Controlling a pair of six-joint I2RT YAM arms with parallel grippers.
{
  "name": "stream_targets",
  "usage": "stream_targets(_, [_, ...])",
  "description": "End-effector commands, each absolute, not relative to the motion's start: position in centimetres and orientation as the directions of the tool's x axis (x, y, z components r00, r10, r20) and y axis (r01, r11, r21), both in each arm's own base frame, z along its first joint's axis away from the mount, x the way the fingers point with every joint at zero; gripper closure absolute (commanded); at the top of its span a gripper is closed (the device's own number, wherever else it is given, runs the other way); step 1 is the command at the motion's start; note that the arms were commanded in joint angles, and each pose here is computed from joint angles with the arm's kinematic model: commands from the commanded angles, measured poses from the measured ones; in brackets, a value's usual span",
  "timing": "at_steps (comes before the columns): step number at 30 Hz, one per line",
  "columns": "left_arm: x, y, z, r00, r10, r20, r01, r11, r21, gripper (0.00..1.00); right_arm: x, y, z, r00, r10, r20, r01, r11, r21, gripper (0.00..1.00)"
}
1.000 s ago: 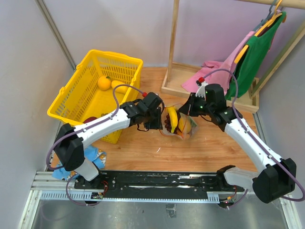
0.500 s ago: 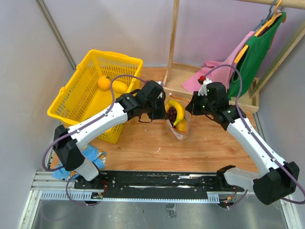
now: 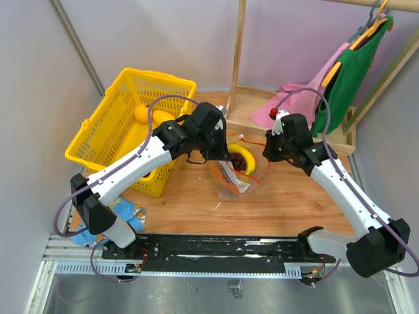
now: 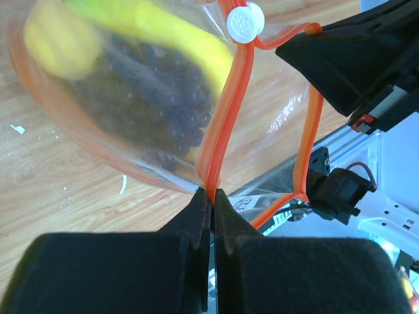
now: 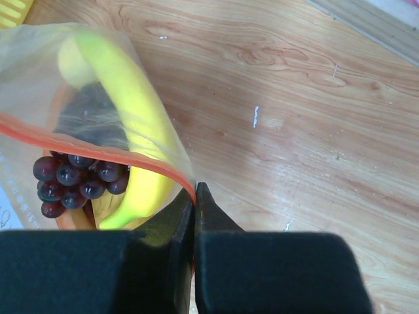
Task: Place the food in the zip-top bag and seal the zipper
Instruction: Adjust the zipper food storage bag at the center of the board.
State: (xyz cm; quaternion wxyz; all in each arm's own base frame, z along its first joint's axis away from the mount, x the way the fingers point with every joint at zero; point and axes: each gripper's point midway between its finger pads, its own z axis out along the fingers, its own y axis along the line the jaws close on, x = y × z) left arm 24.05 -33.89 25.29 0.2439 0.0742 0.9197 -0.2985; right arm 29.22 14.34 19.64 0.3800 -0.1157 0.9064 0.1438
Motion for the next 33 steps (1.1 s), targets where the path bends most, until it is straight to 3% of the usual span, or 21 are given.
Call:
stream_targets(1, [23.4,-33.2,24.7,-0.87,0.027,-0.492,0.301,0.819,-0.488,1.0,29.5,14.2,21.2,-0.666,-0.109,-0.738,-0.342,0.924,0.171,0.99])
stream_targets(5, [22.8,-32.9,21.2,-0.907,0.047,-0.418,0.26,0.845,-0.468,1.0,29.3,15.1,22.6,-0.643,-0.098,-0.76,-0.378,0.903,0.204,0.98])
stream_targets(12, [23.3,-32.1,23.7,-0.878,0.017,-0.479,0.265,0.85,-0.455,0.99,28.9,13.6,21.4,-0.65,-0.094,-0.754,-0.323,0.932,0.163,0.99])
stream_targets(24, [22.9,-31.5,23.4,-0.878,0.012,-0.478,0.252,0.862,-0.441,0.92,28.8,12.6,21.5,-0.63,-0.061,-0.774,-0.273,0.951,0.147,0.99])
stream_targets(28, [23.0,-31.7,23.7,-0.876,0.017,-0.483,0.262,0.856,-0.445,0.83,28.7,12.9,21.3,-0.638,-0.051,-0.769,-0.277,0.946,0.167,0.99])
stream_targets(33, [23.6,-31.5,25.1,-0.851,0.004,-0.525,0.273,0.858,-0.436,0.63,28.8,13.0,21.5,-0.631,-0.044,-0.774,-0.279,0.945,0.174,0.99])
